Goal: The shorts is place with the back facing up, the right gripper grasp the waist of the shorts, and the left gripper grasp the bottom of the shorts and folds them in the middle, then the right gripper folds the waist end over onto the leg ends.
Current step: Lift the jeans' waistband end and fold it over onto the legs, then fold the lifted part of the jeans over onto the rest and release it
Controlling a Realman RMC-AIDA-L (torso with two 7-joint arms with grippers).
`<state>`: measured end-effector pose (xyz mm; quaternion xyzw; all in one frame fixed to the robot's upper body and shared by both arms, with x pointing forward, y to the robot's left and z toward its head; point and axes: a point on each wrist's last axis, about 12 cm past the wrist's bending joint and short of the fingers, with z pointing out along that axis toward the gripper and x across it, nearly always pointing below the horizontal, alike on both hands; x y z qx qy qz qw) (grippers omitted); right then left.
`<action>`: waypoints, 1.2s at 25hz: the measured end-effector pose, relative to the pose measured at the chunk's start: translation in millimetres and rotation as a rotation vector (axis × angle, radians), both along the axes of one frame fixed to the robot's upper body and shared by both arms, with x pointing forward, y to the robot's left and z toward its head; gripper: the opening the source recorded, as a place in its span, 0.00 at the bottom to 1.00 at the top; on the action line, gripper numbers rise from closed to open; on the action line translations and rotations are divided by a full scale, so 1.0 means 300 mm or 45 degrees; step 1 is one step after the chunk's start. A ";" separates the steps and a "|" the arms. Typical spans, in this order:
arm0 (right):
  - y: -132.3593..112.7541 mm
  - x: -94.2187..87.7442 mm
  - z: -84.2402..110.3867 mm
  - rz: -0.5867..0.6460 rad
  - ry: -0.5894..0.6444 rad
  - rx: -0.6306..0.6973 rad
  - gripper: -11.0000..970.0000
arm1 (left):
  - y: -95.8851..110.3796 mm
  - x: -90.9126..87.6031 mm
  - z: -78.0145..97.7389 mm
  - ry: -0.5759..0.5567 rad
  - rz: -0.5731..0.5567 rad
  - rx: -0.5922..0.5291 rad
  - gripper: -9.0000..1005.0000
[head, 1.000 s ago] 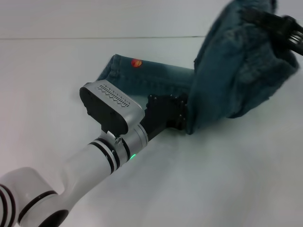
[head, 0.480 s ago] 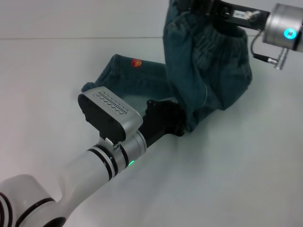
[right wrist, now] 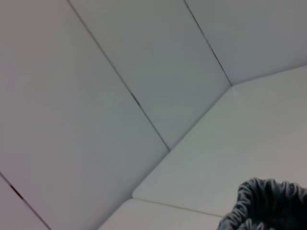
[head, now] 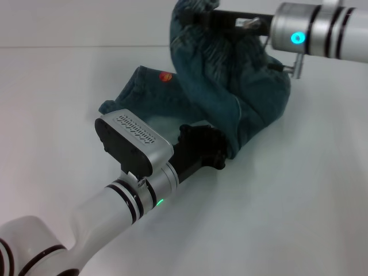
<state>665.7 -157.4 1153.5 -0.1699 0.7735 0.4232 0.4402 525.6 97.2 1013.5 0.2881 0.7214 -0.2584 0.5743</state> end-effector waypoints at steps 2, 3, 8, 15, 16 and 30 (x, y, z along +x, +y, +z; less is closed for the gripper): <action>0.027 0.005 -0.010 0.006 -0.005 -0.032 0.15 | 0.000 -0.005 -0.002 0.005 0.000 -0.002 0.01; 0.039 0.006 -0.014 0.012 -0.007 -0.043 0.15 | 0.002 -0.007 -0.005 0.009 0.003 -0.003 0.01; 0.086 0.017 -0.011 0.025 -0.048 -0.080 0.15 | 0.035 -0.039 -0.025 0.021 0.048 -0.035 0.01; 0.128 0.019 -0.027 0.046 -0.098 -0.140 0.15 | 0.147 -0.144 -0.060 -0.026 0.199 -0.170 0.01; 0.133 0.018 -0.026 0.049 -0.104 -0.136 0.15 | 0.165 -0.160 -0.063 -0.038 0.223 -0.190 0.01; 0.167 0.015 -0.018 0.092 -0.055 -0.179 0.57 | 0.224 -0.231 -0.066 -0.108 0.272 -0.258 0.01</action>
